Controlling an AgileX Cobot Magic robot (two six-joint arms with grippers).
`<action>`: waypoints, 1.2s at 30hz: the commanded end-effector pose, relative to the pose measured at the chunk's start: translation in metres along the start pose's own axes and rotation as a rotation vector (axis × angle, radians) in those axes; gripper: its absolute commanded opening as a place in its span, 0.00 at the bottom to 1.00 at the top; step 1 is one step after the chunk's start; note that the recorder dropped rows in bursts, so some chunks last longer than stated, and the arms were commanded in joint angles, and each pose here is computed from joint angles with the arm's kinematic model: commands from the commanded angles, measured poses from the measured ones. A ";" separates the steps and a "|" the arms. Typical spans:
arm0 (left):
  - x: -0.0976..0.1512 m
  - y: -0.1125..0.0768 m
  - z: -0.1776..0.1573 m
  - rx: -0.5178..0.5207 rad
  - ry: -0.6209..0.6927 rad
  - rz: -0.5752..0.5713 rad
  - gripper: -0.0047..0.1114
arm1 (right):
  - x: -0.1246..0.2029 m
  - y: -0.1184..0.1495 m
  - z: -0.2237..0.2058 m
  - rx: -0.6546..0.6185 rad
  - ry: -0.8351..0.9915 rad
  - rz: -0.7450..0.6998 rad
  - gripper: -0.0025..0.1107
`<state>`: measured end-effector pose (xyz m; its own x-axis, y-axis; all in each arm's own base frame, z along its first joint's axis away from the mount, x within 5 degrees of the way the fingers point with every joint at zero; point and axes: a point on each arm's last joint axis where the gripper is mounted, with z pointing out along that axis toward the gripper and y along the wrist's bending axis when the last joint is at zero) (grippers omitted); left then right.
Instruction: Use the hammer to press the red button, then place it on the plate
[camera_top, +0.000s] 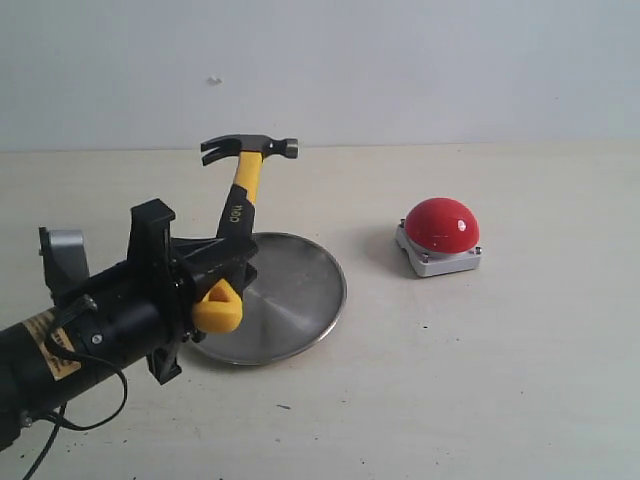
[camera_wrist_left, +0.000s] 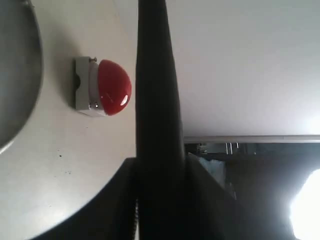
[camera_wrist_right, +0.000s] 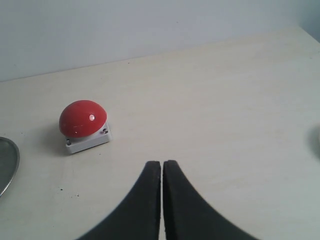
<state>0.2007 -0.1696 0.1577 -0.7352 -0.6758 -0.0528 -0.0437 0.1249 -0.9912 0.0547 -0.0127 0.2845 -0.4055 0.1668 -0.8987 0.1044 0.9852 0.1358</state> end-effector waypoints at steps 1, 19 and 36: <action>-0.004 -0.002 0.001 0.072 -0.035 0.017 0.04 | 0.000 0.000 0.000 -0.007 -0.013 -0.013 0.05; -0.005 0.020 0.017 -0.001 -0.037 -0.002 0.04 | 0.000 0.000 0.000 -0.007 -0.013 -0.013 0.05; -0.004 0.035 0.021 -0.052 -0.023 -0.002 0.04 | 0.000 0.001 0.000 -0.008 -0.012 -0.015 0.05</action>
<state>0.2126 -0.1743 0.1084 -0.7116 -0.7026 -0.0085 -0.1930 0.2071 -0.9591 0.0548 -0.0126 0.2848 -0.4032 0.1627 -0.9005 0.1007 0.9860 0.1330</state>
